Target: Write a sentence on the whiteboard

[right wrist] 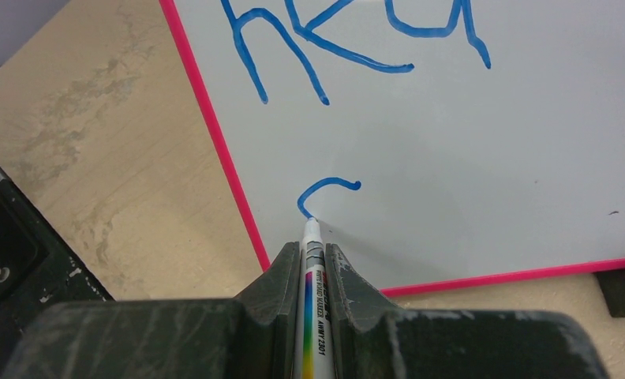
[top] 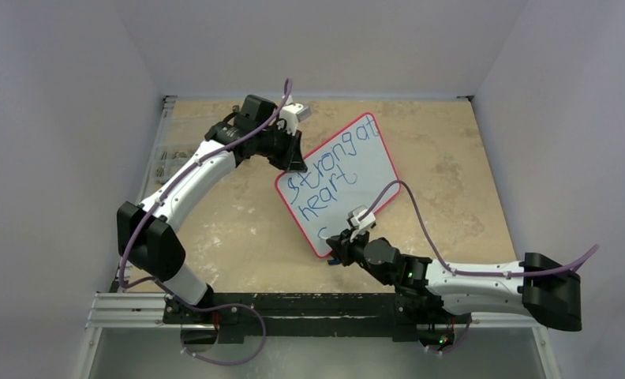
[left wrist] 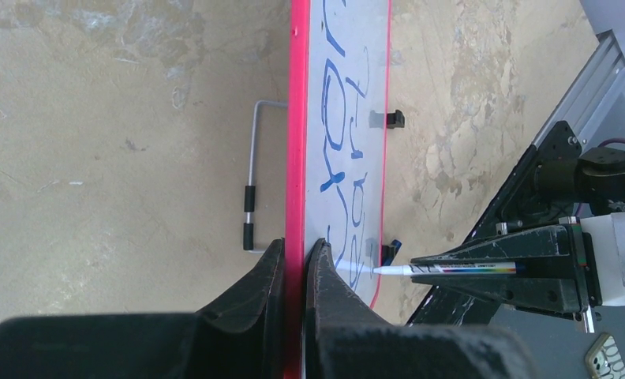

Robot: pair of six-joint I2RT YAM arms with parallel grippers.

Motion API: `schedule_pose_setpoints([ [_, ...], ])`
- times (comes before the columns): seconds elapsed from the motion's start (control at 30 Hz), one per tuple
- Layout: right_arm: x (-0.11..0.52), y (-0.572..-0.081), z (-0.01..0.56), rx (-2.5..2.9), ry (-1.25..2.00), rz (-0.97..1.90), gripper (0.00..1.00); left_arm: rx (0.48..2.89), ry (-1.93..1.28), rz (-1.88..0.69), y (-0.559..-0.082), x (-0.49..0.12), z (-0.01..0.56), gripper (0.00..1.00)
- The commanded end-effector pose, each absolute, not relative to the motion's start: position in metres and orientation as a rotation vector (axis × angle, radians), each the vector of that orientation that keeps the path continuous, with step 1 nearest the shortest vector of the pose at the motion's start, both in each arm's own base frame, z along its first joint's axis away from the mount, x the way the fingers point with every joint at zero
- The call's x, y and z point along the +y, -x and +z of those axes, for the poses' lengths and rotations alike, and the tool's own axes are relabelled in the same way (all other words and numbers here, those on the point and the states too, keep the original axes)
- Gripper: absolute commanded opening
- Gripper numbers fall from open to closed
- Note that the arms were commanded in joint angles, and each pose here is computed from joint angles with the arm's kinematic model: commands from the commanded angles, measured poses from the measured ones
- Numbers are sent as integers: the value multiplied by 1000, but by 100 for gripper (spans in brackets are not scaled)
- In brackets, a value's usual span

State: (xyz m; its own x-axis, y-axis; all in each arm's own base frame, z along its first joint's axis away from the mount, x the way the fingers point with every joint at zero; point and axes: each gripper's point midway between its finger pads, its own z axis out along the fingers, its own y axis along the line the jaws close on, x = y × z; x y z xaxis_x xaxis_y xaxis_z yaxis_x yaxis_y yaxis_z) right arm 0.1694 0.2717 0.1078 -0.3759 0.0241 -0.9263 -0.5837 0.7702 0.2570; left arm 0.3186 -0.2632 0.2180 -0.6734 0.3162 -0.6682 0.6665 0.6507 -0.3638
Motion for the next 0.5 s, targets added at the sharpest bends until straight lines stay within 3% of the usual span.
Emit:
schedule_pose_setpoints([
  [0.0, 258, -180, 105, 1901, 345, 587, 0, 2527, -766, -443, -322, -213, 156, 0],
  [0.47, 265, -198, 128, 1845, 344, 493, 0, 2528, -814, -370, -324, -203, 147, 0],
])
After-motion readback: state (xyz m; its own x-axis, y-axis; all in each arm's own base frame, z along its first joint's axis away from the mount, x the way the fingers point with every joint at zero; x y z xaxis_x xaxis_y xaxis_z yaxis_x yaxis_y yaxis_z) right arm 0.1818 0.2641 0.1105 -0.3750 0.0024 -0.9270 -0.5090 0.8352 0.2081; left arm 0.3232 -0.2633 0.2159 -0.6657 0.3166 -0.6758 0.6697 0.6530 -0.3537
